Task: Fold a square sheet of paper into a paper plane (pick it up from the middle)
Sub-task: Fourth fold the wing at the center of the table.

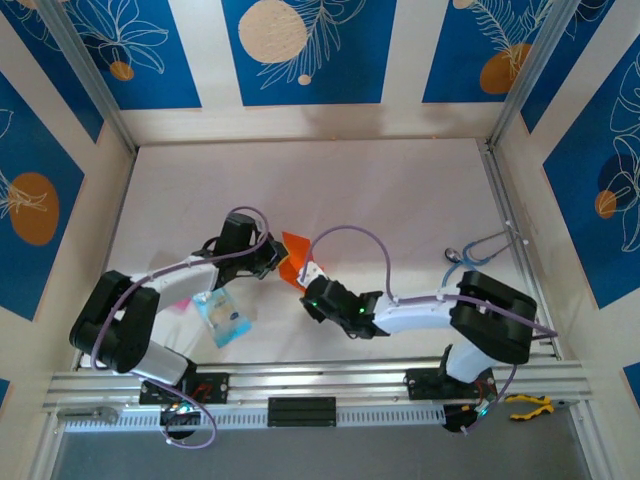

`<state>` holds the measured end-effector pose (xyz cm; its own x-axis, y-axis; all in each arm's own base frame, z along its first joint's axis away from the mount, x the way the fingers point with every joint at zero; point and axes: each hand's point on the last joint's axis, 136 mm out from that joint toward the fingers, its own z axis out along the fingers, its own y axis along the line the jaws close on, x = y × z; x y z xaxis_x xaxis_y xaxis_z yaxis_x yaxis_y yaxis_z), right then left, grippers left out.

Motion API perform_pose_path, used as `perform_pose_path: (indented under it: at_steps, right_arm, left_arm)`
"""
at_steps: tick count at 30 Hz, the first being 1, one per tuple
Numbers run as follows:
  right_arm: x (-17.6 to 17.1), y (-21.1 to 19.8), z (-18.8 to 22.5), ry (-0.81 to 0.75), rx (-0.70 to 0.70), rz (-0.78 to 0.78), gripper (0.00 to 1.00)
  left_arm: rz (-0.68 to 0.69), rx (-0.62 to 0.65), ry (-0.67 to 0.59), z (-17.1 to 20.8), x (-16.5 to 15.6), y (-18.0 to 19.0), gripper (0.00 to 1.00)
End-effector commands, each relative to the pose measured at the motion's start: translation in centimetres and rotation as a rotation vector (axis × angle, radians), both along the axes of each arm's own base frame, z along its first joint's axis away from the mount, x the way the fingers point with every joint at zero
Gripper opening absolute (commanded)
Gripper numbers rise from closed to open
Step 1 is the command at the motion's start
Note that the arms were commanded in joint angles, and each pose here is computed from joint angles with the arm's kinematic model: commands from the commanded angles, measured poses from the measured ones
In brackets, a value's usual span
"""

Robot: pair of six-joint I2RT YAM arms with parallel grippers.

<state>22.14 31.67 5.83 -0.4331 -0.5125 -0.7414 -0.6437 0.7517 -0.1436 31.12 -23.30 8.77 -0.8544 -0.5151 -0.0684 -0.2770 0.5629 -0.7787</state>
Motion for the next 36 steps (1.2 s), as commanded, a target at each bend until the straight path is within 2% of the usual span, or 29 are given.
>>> perform_pose_path:
  at_steps: [1, 7, 13, 18, 28, 30, 33, 36]
  right_arm:
    - [1.7, 1.2, 1.7, -0.124, -0.023, 0.016, 0.38]
    - [2.4, 1.2, -0.1, -0.115, -0.091, -0.013, 0.37]
    - [2.8, 0.8, -0.8, -0.102, -0.100, -0.042, 0.29]
    - [2.9, 0.5, -1.3, -0.085, -0.106, -0.054, 0.28]
    - [2.9, 0.5, -1.5, -0.065, -0.088, -0.051, 0.13]
    - [2.8, 0.6, -1.5, -0.059, -0.082, -0.043, 0.10]
    - [2.7, 0.6, -1.6, -0.061, -0.076, -0.030, 0.08]
    - [2.7, 0.5, -1.6, -0.058, -0.067, -0.026, 0.07]
  left_arm:
    - [0.023, 0.019, 0.028, -0.5, -0.7, 0.4, 0.00]
    - [0.020, 0.016, 0.025, -0.4, -0.6, 0.2, 0.00]
    - [0.018, 0.015, 0.026, -0.3, -0.6, 0.2, 0.00]
    - [0.020, 0.021, 0.028, -0.4, -0.7, 0.3, 0.00]
    - [0.012, 0.026, 0.022, -0.1, -0.7, 0.3, 0.00]
    - [0.006, 0.031, 0.020, -0.2, -0.7, 0.3, 0.04]
    - [-0.002, 0.045, 0.022, -0.3, -0.6, 0.5, 0.21]
    - [-0.016, 0.059, 0.018, -0.2, -0.3, 0.6, 0.34]
